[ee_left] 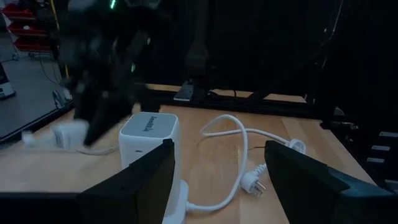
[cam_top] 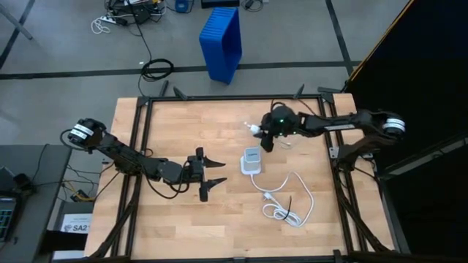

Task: Insert USB
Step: Insert the charger adapter into the white outlet extension

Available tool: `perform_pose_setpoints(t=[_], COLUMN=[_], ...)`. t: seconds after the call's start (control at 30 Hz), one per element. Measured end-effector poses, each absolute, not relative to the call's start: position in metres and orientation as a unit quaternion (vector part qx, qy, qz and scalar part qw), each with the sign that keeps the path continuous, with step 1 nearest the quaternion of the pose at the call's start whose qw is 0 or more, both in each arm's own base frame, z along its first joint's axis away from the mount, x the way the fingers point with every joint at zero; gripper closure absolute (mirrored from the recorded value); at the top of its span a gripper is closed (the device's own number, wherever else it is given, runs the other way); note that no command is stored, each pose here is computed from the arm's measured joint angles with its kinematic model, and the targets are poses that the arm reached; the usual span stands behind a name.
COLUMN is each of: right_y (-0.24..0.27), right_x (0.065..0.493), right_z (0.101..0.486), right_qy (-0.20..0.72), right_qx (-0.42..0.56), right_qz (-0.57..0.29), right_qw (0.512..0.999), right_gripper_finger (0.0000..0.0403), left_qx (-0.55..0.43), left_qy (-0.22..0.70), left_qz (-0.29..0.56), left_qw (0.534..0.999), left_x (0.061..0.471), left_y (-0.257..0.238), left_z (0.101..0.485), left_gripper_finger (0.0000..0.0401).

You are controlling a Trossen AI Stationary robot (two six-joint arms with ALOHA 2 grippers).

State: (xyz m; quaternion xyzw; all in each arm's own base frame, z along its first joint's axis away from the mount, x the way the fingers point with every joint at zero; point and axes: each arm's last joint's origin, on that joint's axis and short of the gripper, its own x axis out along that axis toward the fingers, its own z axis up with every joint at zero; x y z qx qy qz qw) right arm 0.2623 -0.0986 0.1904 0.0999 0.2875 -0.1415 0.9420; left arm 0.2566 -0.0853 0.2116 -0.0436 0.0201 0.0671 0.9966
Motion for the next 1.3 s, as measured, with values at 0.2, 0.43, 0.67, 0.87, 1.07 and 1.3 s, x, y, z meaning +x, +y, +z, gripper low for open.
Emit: perform_pose_setpoints(t=[0.2,0.43,0.67,0.87,1.07,1.3], right_y=[-0.082,-0.057,-0.043,-0.035,-0.032,-0.021], right_x=[0.248,0.245,0.273,0.309,0.347,0.380], right_z=[0.243,0.268,0.271,0.269,0.250,0.226], right_qy=[0.172,0.102,0.131,0.179,0.256,0.315], right_qx=[0.091,0.086,0.068,0.065,0.063,0.068], right_qz=[-0.125,-0.088,-0.062,-0.024,-0.008,0.046], right_qw=[0.973,0.987,0.987,0.981,0.965,0.945], right_gripper_finger=[0.0292,0.0292,0.0292,0.0292,0.0292,0.0292], left_qx=[-0.043,-0.046,-0.045,-0.004,0.070,0.203], left_qy=[0.020,0.015,0.015,0.018,0.010,0.037], left_qz=[0.067,0.067,0.074,0.076,0.077,0.070], left_qw=[0.997,0.997,0.996,0.997,0.994,0.976], left_x=[0.257,0.257,0.258,0.258,0.257,0.251], left_y=[-0.085,-0.085,-0.082,-0.080,-0.083,-0.099], left_z=[0.212,0.213,0.213,0.213,0.215,0.212], left_gripper_finger=[0.0167,0.0167,0.0167,0.0167,0.0167,0.0167])
